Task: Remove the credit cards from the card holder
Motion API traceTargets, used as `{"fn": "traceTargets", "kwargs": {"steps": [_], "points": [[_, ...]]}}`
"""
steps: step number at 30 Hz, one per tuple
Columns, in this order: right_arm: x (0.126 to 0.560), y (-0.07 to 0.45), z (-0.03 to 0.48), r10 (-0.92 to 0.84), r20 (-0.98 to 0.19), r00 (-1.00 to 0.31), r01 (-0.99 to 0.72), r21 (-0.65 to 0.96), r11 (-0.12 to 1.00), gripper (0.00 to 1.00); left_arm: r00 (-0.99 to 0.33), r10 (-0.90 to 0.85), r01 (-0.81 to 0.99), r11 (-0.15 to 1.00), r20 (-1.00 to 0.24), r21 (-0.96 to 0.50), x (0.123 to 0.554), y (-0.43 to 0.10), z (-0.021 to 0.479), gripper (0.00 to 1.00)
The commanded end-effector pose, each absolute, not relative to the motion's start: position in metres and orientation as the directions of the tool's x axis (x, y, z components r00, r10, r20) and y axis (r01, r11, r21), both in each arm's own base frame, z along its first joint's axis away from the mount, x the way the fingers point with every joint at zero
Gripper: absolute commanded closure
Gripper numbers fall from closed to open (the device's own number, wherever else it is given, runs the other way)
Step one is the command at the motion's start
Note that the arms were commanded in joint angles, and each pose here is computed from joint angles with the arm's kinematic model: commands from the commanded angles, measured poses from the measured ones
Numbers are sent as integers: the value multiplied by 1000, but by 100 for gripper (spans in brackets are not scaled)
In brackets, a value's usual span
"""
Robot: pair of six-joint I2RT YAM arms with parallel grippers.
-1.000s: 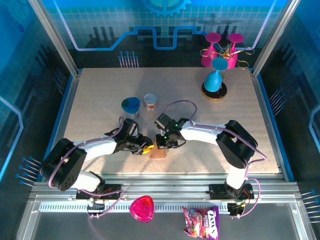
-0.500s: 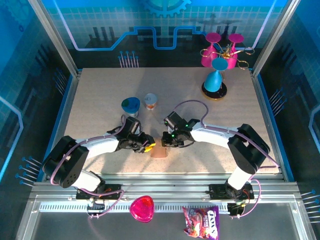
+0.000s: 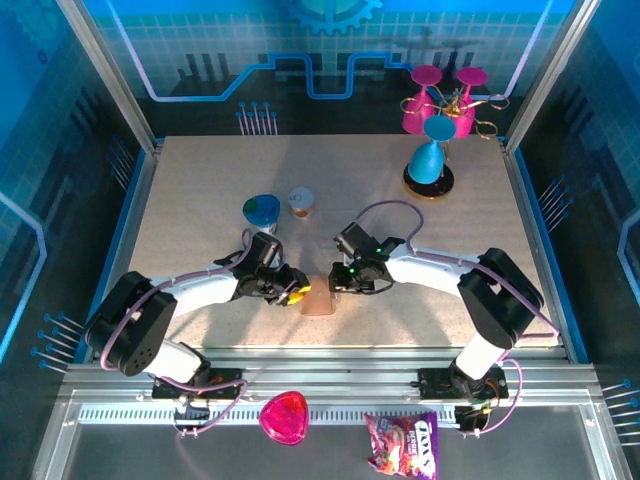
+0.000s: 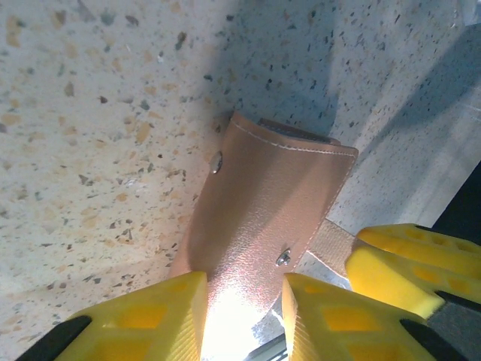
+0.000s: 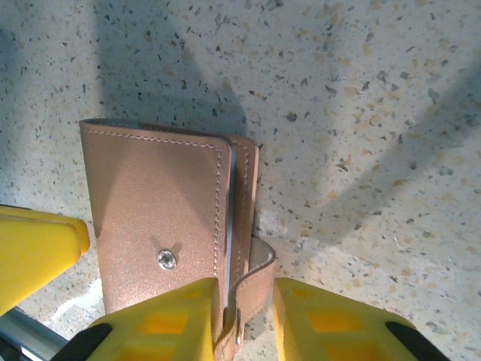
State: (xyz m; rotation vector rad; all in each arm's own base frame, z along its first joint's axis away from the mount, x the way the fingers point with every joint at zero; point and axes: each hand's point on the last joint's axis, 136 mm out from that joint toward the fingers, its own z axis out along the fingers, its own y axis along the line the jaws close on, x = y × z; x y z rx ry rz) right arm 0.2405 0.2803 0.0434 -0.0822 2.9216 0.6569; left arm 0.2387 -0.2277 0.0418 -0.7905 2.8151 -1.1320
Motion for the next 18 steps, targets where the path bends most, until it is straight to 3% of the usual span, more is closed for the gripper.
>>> {"fn": "traceTargets", "kwargs": {"steps": [1,7,14,18], "points": [[237,279,31,-4,-114,-994,-52,424,904,76,-888,-437,-417,626,146,-659,240,-230,52,68],[236,279,26,-6,-101,-995,-48,419,907,76,-888,-438,-414,624,141,-663,243,-230,54,68],[239,277,37,9,-133,-991,-49,423,905,90,-885,-449,-405,620,120,-672,249,-225,61,64],[246,274,54,30,-180,-983,-51,431,901,93,-880,-466,-398,618,91,-678,255,-214,70,62]]}}
